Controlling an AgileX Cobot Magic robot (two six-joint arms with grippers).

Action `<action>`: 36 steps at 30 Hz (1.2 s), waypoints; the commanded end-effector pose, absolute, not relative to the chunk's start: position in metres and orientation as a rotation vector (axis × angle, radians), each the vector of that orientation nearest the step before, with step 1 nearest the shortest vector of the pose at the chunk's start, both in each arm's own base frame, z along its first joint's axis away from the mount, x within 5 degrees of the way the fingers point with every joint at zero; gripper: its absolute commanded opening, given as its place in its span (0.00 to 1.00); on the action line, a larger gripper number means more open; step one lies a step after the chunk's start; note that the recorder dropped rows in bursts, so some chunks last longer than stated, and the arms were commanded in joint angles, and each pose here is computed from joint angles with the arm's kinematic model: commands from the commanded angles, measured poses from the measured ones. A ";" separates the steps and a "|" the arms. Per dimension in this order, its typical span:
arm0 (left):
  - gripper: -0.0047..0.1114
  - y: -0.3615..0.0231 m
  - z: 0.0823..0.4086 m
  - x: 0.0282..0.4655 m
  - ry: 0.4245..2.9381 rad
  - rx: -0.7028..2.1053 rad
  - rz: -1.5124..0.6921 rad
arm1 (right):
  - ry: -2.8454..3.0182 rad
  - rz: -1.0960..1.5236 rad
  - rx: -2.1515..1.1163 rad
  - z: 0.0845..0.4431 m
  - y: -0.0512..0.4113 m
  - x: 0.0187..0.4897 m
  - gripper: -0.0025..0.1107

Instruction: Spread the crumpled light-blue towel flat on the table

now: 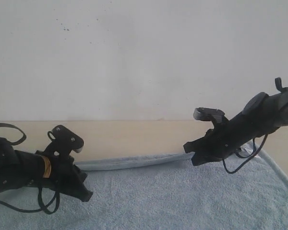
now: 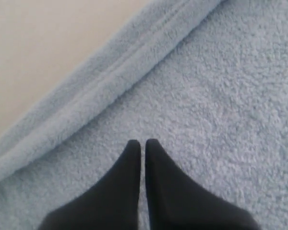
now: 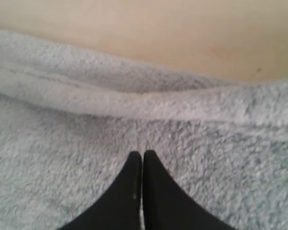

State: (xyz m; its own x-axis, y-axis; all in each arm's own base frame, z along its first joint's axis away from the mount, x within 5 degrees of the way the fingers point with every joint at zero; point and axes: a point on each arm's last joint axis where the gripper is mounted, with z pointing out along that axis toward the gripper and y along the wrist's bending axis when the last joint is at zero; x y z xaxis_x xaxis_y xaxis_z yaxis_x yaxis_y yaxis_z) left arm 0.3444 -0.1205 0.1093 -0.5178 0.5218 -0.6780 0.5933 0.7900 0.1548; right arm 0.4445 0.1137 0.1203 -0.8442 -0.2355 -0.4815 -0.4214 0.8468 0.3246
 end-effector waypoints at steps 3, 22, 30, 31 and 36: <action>0.07 -0.130 0.108 0.366 2.200 0.779 -0.151 | 2.499 0.486 -0.412 0.125 0.110 0.457 0.02; 0.07 -0.145 0.096 0.379 2.095 0.753 -0.291 | 2.294 0.437 -0.266 0.188 0.099 0.483 0.02; 0.07 -0.165 0.114 0.361 1.995 0.883 -0.619 | 2.294 0.367 -0.302 0.197 0.069 0.483 0.02; 0.07 -0.167 0.113 0.359 1.976 0.922 -0.657 | 2.309 0.371 -0.306 0.194 0.067 0.482 0.02; 0.07 -0.161 0.083 0.372 2.123 0.927 -0.533 | 2.409 0.478 -0.384 0.186 0.072 0.472 0.02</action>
State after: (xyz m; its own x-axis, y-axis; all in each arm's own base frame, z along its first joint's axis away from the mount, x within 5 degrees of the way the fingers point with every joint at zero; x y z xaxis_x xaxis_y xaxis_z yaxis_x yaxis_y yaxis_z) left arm 0.3652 -0.1666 0.0976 -0.4087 0.4038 -0.8184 0.7867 0.6105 -0.0917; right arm 0.4788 0.0702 0.1884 -0.7209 -0.1075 -0.6846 -0.3435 0.9135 0.2183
